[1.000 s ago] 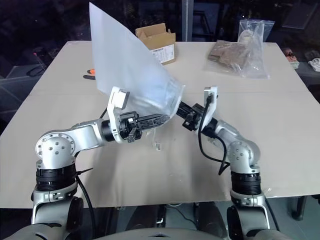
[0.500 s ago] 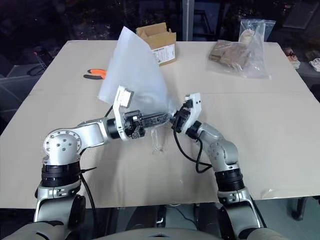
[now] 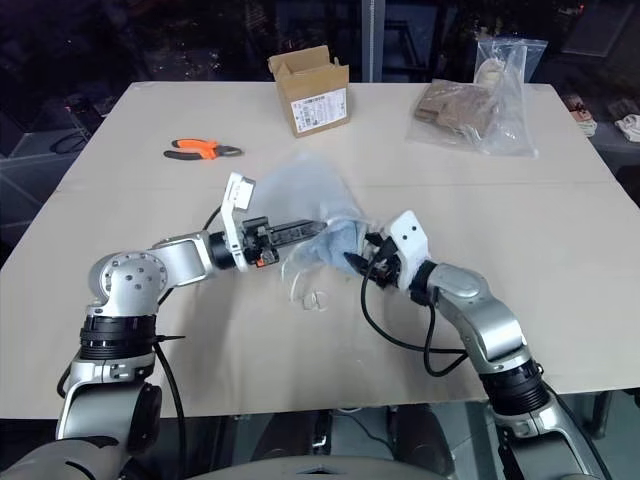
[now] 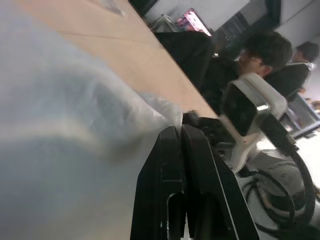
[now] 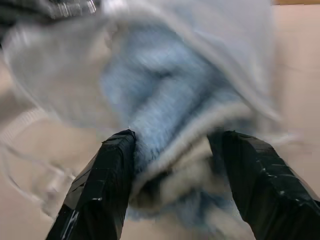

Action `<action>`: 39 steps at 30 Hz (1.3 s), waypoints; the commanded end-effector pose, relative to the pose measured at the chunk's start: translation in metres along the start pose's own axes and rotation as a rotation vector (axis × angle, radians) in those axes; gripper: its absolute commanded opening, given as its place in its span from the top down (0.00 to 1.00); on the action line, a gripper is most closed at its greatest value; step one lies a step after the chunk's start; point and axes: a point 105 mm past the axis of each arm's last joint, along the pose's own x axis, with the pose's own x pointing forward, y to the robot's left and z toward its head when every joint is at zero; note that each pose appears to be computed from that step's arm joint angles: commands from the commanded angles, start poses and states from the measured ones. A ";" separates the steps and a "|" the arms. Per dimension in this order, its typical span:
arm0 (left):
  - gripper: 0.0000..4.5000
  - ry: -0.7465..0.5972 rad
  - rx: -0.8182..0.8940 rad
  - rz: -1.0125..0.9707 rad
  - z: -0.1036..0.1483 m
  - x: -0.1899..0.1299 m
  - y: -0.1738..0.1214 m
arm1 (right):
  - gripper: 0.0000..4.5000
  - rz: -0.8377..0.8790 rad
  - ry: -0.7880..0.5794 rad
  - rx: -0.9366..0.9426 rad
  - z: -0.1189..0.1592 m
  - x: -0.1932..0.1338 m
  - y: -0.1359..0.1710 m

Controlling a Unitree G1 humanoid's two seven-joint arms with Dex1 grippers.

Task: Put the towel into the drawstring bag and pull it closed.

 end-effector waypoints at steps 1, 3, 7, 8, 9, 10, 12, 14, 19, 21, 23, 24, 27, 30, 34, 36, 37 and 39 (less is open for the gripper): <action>1.00 -0.040 0.096 -0.020 0.019 -0.006 -0.003 | 0.35 -0.053 -0.047 -0.077 0.017 -0.012 -0.007; 1.00 -0.037 0.128 -0.015 0.024 -0.010 -0.001 | 0.35 -0.072 -0.012 -0.135 0.013 -0.017 -0.011; 1.00 -0.029 0.149 -0.010 0.035 -0.010 0.002 | 0.35 -0.026 -0.075 -0.021 0.021 -0.015 -0.005; 1.00 -0.027 0.151 -0.014 0.035 -0.008 0.001 | 0.35 0.003 -0.067 -0.009 0.019 -0.011 0.000; 1.00 -0.025 0.152 -0.016 0.036 -0.007 0.001 | 0.35 0.022 -0.059 -0.004 0.017 -0.009 0.004; 1.00 -0.015 0.157 -0.018 0.033 -0.003 0.000 | 0.35 0.063 -0.050 0.027 0.014 -0.003 0.012; 1.00 0.004 0.179 -0.017 0.028 0.002 -0.002 | 0.35 0.120 -0.048 0.131 0.010 0.010 0.025; 1.00 0.009 0.195 -0.012 0.026 0.004 -0.002 | 0.35 0.128 -0.043 0.229 0.008 0.022 0.029; 1.00 0.014 0.201 0.002 0.022 0.003 -0.003 | 0.47 0.130 0.002 0.344 -0.009 0.051 0.035; 1.00 0.011 0.200 0.013 0.023 0.000 -0.002 | 0.58 0.143 0.004 0.321 -0.013 0.053 0.036; 1.00 0.011 0.201 0.032 0.022 -0.004 0.000 | 0.77 0.152 -0.049 0.376 -0.006 0.053 0.035; 1.00 0.012 0.190 0.044 0.021 -0.007 0.003 | 0.89 0.160 -0.112 0.437 0.004 0.052 0.032; 1.00 0.014 0.169 0.068 0.015 -0.018 0.009 | 0.99 0.169 -0.263 0.614 0.025 0.049 0.019; 1.00 0.006 0.120 0.033 0.009 -0.022 0.003 | 0.99 0.225 -0.386 0.781 0.046 0.048 0.016; 1.00 -0.023 0.029 -0.080 0.006 -0.015 -0.020 | 0.99 0.276 -0.446 0.892 0.061 0.054 0.020; 1.00 -0.017 0.010 -0.135 0.000 -0.005 -0.033 | 0.99 0.297 -0.407 0.888 0.058 0.062 0.029; 1.00 -0.018 0.007 -0.148 -0.002 0.001 -0.037 | 0.99 0.310 -0.369 0.862 0.054 0.068 0.036; 1.00 -0.031 -0.005 -0.167 -0.004 0.009 -0.043 | 0.99 0.320 -0.336 0.831 0.048 0.077 0.046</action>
